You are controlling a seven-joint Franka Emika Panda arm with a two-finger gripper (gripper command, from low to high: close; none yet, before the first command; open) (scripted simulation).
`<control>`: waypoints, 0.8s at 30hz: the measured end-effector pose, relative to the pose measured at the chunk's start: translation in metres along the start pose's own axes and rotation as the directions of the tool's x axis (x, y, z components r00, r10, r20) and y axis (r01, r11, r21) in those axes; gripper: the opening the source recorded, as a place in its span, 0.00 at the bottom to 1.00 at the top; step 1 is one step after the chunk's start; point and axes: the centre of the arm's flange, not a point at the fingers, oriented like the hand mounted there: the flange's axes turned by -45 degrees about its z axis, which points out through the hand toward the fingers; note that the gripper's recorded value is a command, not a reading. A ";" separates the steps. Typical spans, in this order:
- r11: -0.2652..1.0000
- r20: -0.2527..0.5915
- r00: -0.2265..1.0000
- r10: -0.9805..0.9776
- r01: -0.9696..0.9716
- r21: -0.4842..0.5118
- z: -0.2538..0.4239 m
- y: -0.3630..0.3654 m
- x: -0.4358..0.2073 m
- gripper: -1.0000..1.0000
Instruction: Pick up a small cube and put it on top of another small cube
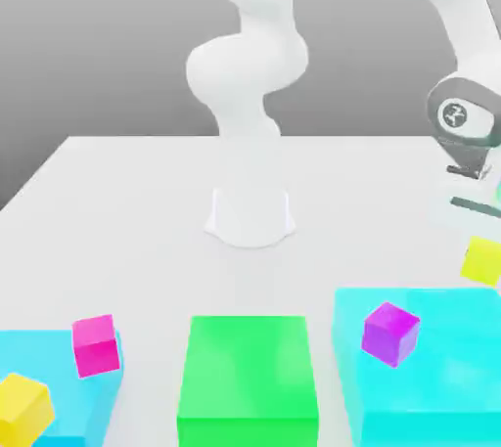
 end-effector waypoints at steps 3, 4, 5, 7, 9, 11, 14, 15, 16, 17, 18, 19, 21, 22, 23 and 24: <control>0.976 -0.001 0.977 0.215 -0.215 -0.013 -0.019 -0.016 -0.076 0.00; 0.952 -0.003 0.952 0.307 -0.307 -0.019 -0.026 -0.029 -0.108 0.00; 0.915 -0.006 0.916 0.402 -0.402 -0.026 -0.032 -0.046 -0.140 0.00; 0.819 -0.015 0.820 0.572 -0.572 -0.037 -0.042 -0.084 -0.196 0.00; 0.692 -0.026 0.694 0.720 -0.720 -0.044 -0.051 -0.129 -0.245 0.00; 0.543 -0.040 0.545 0.838 -0.839 -0.046 -0.059 -0.179 -0.286 0.00; 0.276 -0.065 0.278 0.958 -0.960 -0.042 -0.064 -0.265 -0.332 0.00; 0.177 -0.074 0.179 0.981 -0.983 -0.038 -0.065 -0.297 -0.344 0.00; 0.078 -0.082 0.081 0.993 -0.996 -0.032 -0.065 -0.328 -0.353 0.00; -0.021 -0.090 -0.019 0.996 -0.999 -0.025 -0.065 -0.360 -0.360 0.00; -0.107 -0.098 -0.104 0.990 -0.994 -0.019 -0.063 -0.387 -0.363 0.00; -0.144 -0.104 -0.142 0.984 -0.989 -0.018 -0.060 -0.395 -0.362 0.00; -0.161 -0.111 -0.158 0.981 -0.987 -0.018 -0.046 -0.394 -0.361 0.00; -0.163 -0.113 -0.160 0.981 -0.986 -0.017 -0.037 -0.392 -0.362 0.00; -0.164 -0.113 -0.161 0.980 -0.986 -0.018 -0.027 -0.391 -0.362 0.00; -0.165 -0.113 -0.162 0.980 -0.986 -0.018 -0.016 -0.390 -0.362 0.00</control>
